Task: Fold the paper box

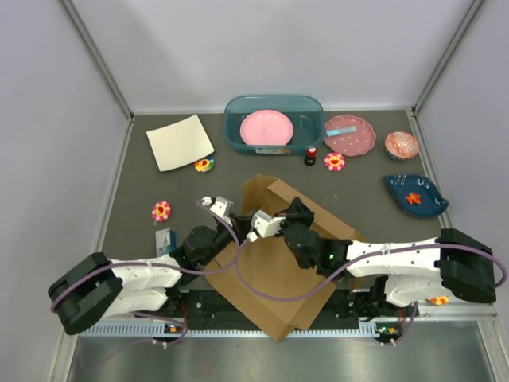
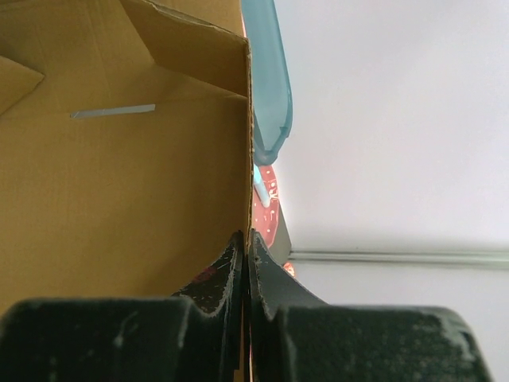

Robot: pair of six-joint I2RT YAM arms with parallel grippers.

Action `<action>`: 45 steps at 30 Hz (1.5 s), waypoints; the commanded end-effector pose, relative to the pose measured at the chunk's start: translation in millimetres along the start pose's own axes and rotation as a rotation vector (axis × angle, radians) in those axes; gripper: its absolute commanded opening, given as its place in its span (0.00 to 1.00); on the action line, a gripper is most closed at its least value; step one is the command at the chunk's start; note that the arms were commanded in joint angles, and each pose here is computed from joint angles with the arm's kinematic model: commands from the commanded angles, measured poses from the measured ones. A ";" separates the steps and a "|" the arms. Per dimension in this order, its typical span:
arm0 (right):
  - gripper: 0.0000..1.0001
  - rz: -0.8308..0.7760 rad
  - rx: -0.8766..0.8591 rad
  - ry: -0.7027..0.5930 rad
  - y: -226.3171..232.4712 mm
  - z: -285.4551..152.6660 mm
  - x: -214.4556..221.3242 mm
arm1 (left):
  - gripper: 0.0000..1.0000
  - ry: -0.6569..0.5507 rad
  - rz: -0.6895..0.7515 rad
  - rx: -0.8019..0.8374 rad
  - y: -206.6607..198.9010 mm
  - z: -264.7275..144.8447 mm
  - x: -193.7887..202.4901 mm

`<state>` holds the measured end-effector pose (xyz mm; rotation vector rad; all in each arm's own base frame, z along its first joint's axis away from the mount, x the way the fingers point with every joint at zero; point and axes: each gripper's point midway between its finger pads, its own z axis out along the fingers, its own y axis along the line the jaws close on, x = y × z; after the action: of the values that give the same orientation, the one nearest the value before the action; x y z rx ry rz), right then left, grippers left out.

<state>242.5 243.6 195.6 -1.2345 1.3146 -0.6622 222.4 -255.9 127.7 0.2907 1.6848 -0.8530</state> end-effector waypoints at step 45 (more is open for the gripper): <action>0.00 0.007 -0.041 -0.022 17.7 -0.9 -5.8 | 0.20 -0.116 0.164 -0.112 38.7 39.8 -64.3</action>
<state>241.5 244.0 194.5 -1.2293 1.3179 -0.6618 303.5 -229.7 139.8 0.2880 1.6702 -0.5212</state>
